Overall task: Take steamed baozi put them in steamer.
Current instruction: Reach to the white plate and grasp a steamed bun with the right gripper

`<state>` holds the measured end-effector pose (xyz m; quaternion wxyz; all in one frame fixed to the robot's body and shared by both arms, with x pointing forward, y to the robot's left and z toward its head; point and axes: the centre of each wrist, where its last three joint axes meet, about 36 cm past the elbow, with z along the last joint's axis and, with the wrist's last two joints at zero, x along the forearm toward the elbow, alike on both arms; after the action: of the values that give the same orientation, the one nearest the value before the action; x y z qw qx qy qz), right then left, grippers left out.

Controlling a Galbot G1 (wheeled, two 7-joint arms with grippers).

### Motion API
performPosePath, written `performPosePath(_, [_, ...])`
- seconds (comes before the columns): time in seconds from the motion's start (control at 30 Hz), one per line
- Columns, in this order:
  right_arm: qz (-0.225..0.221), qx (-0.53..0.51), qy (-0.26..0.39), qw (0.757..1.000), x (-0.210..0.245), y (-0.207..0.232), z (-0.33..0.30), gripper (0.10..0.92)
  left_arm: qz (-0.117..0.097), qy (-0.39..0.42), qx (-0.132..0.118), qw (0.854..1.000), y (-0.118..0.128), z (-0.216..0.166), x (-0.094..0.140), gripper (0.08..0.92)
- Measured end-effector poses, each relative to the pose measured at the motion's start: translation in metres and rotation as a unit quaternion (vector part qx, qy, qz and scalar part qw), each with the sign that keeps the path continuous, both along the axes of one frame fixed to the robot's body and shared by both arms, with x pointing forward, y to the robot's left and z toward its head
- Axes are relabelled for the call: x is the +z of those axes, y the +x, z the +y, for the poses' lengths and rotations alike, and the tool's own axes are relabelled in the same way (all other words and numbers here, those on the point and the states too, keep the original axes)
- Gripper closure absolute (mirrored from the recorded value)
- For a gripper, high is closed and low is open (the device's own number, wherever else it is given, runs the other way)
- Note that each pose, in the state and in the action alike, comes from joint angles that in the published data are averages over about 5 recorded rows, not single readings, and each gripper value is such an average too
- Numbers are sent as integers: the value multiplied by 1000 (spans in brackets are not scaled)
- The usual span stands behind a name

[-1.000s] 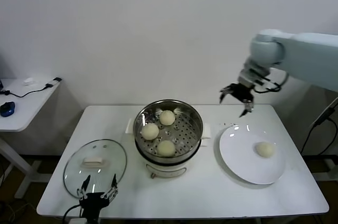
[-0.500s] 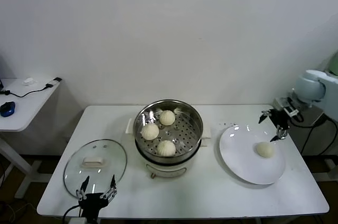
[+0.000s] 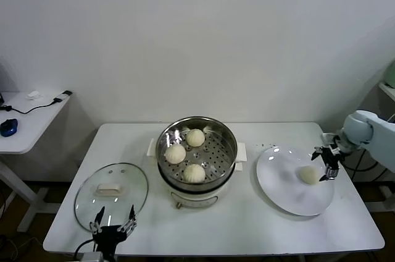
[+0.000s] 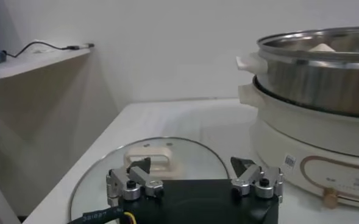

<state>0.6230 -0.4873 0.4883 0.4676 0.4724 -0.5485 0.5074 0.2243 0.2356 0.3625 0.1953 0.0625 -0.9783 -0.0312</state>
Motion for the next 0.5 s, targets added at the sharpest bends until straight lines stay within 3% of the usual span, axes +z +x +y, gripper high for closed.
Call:
performPosePath(0.23, [-6,-17,2,1000,-21,3,3,216,2,-1,0,1000,0,0,-1,177])
performPosePath(0.5, [-7,-24,3,1000,-30,3,5,323,3,-1,0,1000,-1,-2,0,177])
